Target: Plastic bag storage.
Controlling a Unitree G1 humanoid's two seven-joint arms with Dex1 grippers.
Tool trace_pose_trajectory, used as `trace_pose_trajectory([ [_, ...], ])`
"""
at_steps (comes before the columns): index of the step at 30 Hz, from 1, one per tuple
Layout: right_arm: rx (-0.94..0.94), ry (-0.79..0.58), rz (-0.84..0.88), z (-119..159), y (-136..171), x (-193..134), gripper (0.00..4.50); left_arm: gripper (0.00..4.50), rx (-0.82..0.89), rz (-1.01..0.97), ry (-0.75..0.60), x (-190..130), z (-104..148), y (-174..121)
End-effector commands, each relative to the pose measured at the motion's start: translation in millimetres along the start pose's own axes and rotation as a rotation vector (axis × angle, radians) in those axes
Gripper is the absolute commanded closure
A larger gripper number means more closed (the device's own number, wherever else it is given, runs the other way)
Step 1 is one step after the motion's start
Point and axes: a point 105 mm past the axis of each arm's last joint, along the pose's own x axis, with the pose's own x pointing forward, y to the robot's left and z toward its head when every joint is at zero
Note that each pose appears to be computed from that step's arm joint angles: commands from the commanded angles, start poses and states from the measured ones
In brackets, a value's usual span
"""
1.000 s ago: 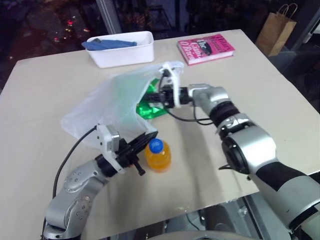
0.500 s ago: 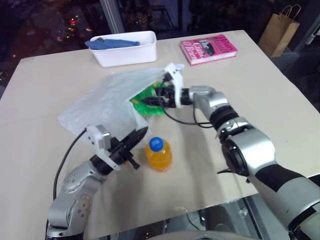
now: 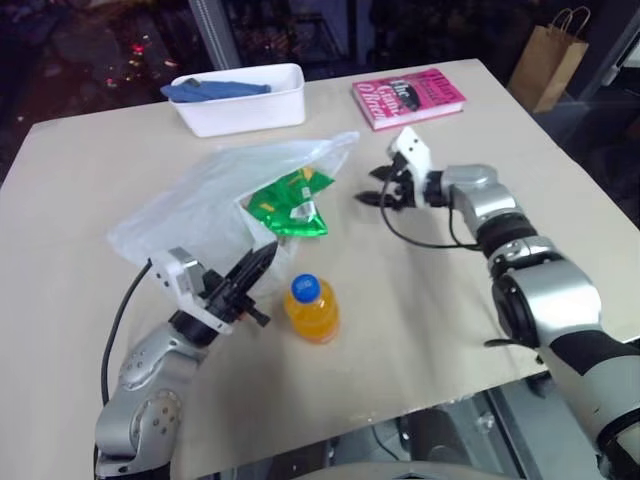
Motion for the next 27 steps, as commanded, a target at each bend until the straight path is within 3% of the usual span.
trace_pose_trajectory([
  [1,-0.140,-0.083,-0.118,36,-14,2,0.98,4.50,0.029,-0.017,-0.030,1,9,-6],
  [9,-0.205,-0.252,-0.161,78,0,18,0.98,4.50,0.033,-0.019,-0.023,3,10,-5],
  [17,-0.340,-0.235,-0.130,94,26,39,0.98,4.50,0.027,-0.029,-0.014,7,7,-13],
  [20,-0.399,-0.177,-0.113,85,31,44,1.91,4.50,0.029,-0.028,-0.016,9,9,-14],
  [25,-0.388,-0.170,-0.120,81,31,46,4.26,4.50,0.035,-0.019,-0.017,8,10,-15],
  [27,-0.361,-0.182,-0.138,83,27,44,4.46,4.50,0.034,-0.017,-0.018,8,10,-15],
])
